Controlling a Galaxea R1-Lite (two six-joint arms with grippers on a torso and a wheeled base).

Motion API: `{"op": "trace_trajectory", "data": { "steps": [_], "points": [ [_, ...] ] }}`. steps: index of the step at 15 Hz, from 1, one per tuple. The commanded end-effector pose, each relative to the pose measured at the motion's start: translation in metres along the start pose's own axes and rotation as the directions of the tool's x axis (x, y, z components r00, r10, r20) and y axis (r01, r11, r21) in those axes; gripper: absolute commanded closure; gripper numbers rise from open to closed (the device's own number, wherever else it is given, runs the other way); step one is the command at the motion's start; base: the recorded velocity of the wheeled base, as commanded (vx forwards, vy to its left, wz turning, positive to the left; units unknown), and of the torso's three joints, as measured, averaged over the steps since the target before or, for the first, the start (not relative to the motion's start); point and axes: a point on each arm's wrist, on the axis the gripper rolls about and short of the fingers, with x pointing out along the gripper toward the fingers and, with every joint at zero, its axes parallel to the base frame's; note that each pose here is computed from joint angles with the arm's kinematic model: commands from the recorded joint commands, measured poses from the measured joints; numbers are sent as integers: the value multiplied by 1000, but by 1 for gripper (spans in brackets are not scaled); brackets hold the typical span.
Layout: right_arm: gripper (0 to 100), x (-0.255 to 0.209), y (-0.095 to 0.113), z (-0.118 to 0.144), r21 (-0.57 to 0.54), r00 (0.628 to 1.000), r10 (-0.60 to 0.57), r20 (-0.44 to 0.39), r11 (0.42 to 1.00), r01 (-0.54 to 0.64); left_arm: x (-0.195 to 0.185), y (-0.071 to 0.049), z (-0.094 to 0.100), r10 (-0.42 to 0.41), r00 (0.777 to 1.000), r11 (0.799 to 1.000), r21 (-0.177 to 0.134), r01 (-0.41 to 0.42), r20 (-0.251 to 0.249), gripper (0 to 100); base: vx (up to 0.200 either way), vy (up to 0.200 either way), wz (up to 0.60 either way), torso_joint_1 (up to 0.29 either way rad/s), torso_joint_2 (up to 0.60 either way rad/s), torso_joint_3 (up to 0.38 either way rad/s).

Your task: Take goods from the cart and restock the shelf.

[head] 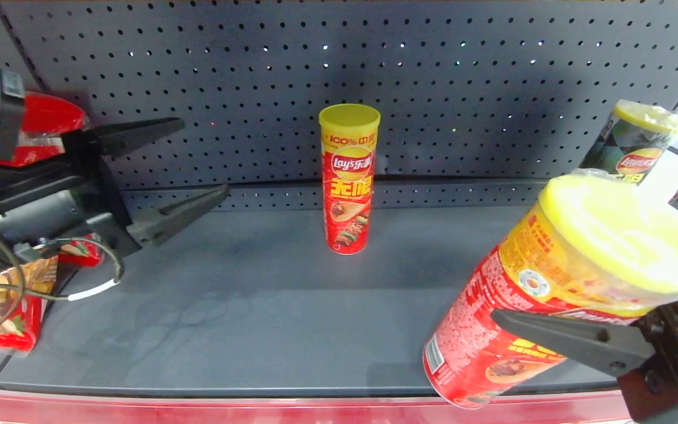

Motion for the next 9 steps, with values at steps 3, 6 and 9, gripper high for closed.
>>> {"op": "trace_trajectory", "data": {
  "steps": [3,6,9],
  "points": [
    [100,0,0,-1,-6,1000,-1,-2,1000,1,54,16,-90,-124,990,986,-117,115,-68,0,0,0,0,0,0,0],
    [100,-2,1,-1,-7,1000,-11,-3,1000,11,97,12,-98,-215,977,971,-108,212,-11,0,0,0,0,0,0,0],
    [100,-2,1,-1,-6,1000,-13,-5,1000,13,126,16,-101,-250,968,964,-86,252,36,0,0,0,0,0,0,0]
  ]
}}
